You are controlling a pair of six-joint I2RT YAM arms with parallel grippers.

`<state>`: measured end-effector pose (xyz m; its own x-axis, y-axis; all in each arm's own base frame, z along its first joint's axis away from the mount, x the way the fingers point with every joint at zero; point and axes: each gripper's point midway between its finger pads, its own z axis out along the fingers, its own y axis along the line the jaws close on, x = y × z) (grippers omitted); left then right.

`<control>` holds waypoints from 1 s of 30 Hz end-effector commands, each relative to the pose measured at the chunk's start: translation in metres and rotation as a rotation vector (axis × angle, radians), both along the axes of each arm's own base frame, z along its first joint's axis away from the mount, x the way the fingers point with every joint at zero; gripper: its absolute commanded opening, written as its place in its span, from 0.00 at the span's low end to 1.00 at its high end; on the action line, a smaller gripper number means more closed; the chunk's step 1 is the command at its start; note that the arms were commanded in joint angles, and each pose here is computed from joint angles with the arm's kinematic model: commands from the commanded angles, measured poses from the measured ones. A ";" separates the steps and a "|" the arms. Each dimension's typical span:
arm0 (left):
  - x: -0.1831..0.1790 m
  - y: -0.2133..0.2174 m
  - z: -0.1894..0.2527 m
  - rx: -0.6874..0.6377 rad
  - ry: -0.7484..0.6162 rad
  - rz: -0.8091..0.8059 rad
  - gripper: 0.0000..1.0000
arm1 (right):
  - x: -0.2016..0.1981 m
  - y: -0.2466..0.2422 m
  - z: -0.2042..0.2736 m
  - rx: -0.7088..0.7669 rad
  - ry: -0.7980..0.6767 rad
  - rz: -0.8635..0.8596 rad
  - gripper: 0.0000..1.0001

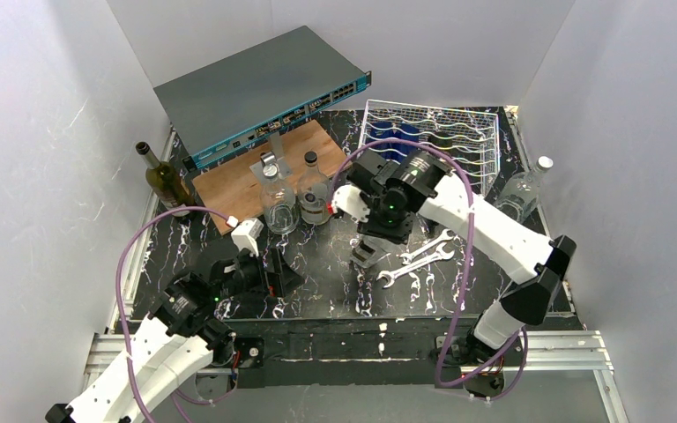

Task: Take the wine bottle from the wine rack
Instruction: Place the wine bottle at the center of the board.

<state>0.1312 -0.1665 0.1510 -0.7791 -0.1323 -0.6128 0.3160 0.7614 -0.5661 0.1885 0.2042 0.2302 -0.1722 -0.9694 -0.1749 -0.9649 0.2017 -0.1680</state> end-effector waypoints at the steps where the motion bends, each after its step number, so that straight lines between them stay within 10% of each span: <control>1: 0.000 0.001 0.014 -0.012 -0.049 -0.010 0.99 | 0.006 0.025 0.027 0.086 -0.091 0.067 0.01; 18: 0.005 -0.001 0.009 -0.004 -0.043 -0.004 0.99 | 0.006 0.043 0.009 0.028 -0.056 0.166 0.15; 30: 0.005 -0.002 0.005 -0.003 -0.036 -0.002 0.99 | 0.012 0.050 0.008 0.028 -0.060 0.144 0.52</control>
